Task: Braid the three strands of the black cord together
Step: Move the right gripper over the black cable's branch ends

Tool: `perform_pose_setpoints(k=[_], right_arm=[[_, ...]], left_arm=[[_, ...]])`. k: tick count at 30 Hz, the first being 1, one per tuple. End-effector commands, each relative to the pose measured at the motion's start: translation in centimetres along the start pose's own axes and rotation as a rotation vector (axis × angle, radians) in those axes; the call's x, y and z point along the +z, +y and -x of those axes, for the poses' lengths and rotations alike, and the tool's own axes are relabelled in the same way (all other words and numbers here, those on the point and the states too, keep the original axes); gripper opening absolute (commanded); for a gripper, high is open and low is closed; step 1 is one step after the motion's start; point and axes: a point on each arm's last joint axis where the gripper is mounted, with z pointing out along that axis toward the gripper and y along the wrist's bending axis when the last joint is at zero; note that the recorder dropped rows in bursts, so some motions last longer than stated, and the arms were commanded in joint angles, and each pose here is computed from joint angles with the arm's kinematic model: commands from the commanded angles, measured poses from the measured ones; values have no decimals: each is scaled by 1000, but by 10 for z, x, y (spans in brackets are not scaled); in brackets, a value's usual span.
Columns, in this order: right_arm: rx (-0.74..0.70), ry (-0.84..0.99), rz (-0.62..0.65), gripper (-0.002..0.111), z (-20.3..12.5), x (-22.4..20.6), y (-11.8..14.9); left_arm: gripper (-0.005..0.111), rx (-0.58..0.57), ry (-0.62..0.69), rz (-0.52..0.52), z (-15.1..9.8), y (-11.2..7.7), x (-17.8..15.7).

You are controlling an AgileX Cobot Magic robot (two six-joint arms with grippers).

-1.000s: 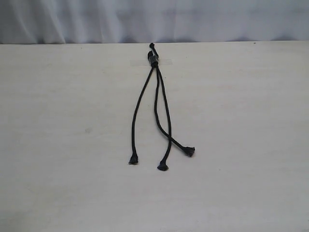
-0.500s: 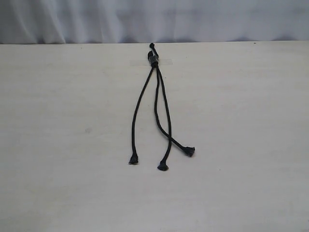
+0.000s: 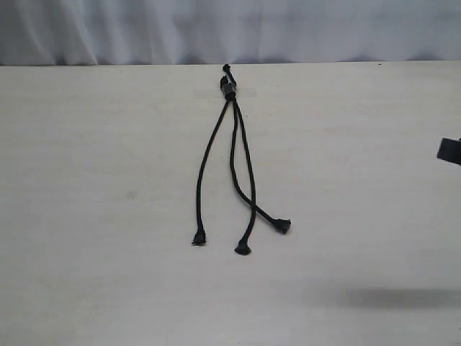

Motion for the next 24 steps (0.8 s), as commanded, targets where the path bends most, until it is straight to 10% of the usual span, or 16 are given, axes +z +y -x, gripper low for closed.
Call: perform_pose_setpoints(k=[1,5,15,24], right_arm=[[-67,220,32,4,7,30,4],[-134,411,105,4,23,47,14],[-339,546,294,4,23,79,88],[-510,659,402,5,-8,113,148]], left_arm=[[0,-152,-17,11,1,1,0],[0,-154,19,-5,16,-1,3],[0,-64,581,-13,37,-6,50],[0,-103,1176,-36,5,-7,106]])
